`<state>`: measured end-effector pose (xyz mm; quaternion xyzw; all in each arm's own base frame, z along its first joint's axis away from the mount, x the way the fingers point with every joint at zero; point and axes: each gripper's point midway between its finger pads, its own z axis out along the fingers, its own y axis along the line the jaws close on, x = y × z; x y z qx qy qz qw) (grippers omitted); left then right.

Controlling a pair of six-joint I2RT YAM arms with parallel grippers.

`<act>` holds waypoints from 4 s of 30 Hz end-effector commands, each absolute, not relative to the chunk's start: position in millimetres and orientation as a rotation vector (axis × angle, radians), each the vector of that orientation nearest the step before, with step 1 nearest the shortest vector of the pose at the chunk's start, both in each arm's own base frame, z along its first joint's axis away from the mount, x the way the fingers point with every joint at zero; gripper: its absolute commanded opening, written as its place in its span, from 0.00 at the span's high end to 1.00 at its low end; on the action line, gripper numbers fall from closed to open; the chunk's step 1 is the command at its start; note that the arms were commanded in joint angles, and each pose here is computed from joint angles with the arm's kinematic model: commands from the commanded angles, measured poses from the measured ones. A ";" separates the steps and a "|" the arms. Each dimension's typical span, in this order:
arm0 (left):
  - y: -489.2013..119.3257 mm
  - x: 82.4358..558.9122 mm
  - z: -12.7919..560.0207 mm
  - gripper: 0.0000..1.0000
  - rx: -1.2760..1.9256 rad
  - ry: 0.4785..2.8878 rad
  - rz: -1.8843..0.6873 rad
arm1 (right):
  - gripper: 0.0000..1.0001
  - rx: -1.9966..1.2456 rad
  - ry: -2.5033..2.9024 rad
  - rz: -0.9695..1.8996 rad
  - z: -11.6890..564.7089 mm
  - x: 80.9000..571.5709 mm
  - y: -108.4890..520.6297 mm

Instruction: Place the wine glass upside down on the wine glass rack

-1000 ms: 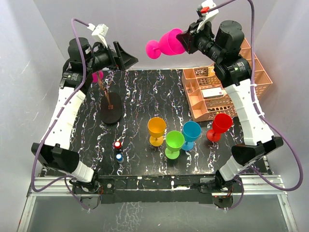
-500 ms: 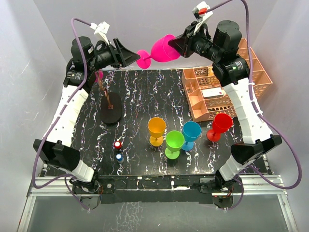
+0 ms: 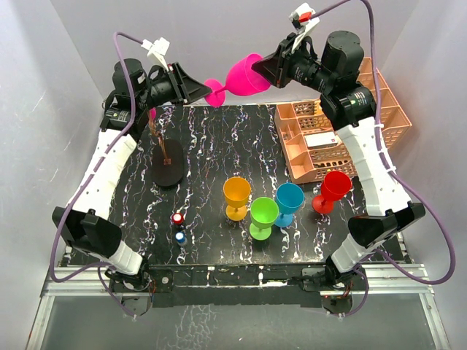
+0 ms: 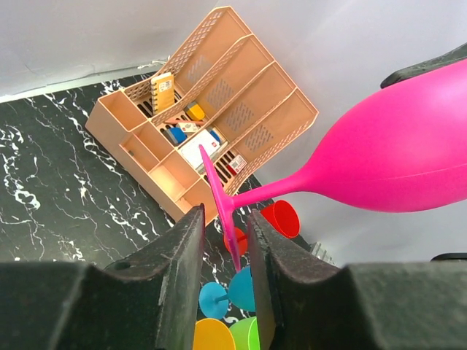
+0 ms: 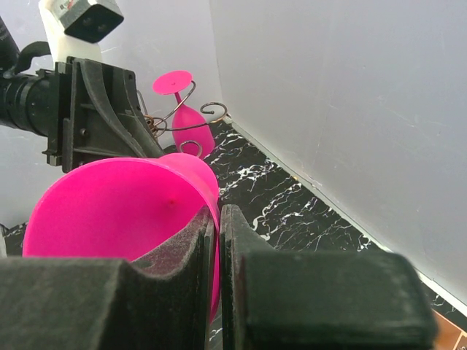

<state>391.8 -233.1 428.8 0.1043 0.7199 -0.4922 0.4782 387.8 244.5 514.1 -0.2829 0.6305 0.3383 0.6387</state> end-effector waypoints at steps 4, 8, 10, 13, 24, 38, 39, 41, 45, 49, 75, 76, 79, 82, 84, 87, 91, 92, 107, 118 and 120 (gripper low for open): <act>-236.2 382.9 434.8 0.75 0.273 1.735 -1.238 | 0.92 -0.645 1.373 0.792 531.1 384.9 247.2; -236.3 382.8 433.9 0.80 0.273 1.735 -1.241 | 0.92 -0.653 1.376 0.804 528.0 383.8 249.1; -236.8 381.9 434.2 0.89 0.275 1.733 -1.245 | 0.92 -0.658 1.377 0.808 526.7 382.5 249.4; -236.1 380.1 436.6 1.00 0.272 1.728 -1.247 | 0.92 -0.651 1.380 0.791 525.1 383.6 247.0; -200.0 379.7 460.8 1.00 0.238 1.677 -1.133 | 0.33 -0.649 1.396 0.639 522.6 382.2 226.7; -72.4 392.9 507.4 1.00 0.084 1.565 -0.351 | 0.17 -0.606 1.436 0.524 516.4 383.2 202.1; -64.6 393.8 509.0 1.00 0.075 1.561 -0.303 | 0.17 -0.597 1.455 0.515 508.7 387.3 200.7; -48.2 395.5 513.6 1.00 0.062 1.547 -0.202 | 0.17 -0.572 1.491 0.487 492.8 396.6 195.8; -17.4 390.0 537.3 1.00 0.033 1.489 -0.021 | 0.17 -0.530 1.579 0.423 456.8 419.1 177.9; 11.4 392.5 560.5 1.00 0.010 1.434 0.175 | 0.17 -0.500 1.657 0.399 421.5 436.7 148.5; 45.9 515.5 558.6 1.00 0.192 1.322 0.680 | 0.18 -0.456 1.773 0.508 326.8 420.4 76.3; 43.8 520.8 554.8 1.00 0.214 1.323 0.686 | 0.18 -0.459 1.773 0.512 326.0 420.3 76.5; 31.8 535.2 543.3 1.00 0.303 1.324 0.686 | 0.18 -0.458 1.775 0.515 323.8 419.8 75.9; 18.6 545.7 529.7 1.00 0.418 1.331 0.687 | 0.18 -0.458 1.780 0.513 320.4 420.1 74.3; 8.7 551.4 519.5 1.00 0.499 1.339 0.688 | 0.18 -0.463 1.781 0.516 319.0 420.0 74.9; -3.7 557.5 508.9 1.00 0.582 1.333 0.698 | 0.18 -0.466 1.782 0.521 317.8 419.9 75.0; -16.0 566.5 494.5 1.00 0.702 1.322 0.780 | 0.18 -0.472 1.780 0.522 317.8 418.9 75.7; -19.3 568.3 491.2 1.00 0.725 1.322 0.792 | 0.18 -0.472 1.781 0.521 317.5 418.8 75.5; -55.9 556.2 449.9 1.00 1.008 1.299 0.762 | 0.18 -0.491 1.792 0.555 309.5 417.8 79.6; -63.4 538.1 447.5 1.00 1.093 1.300 0.764 | 0.18 -0.492 1.793 0.547 307.7 418.0 78.4; -62.6 535.2 445.1 1.00 1.101 1.306 0.770 | 0.18 -0.494 1.792 0.546 307.8 417.6 78.8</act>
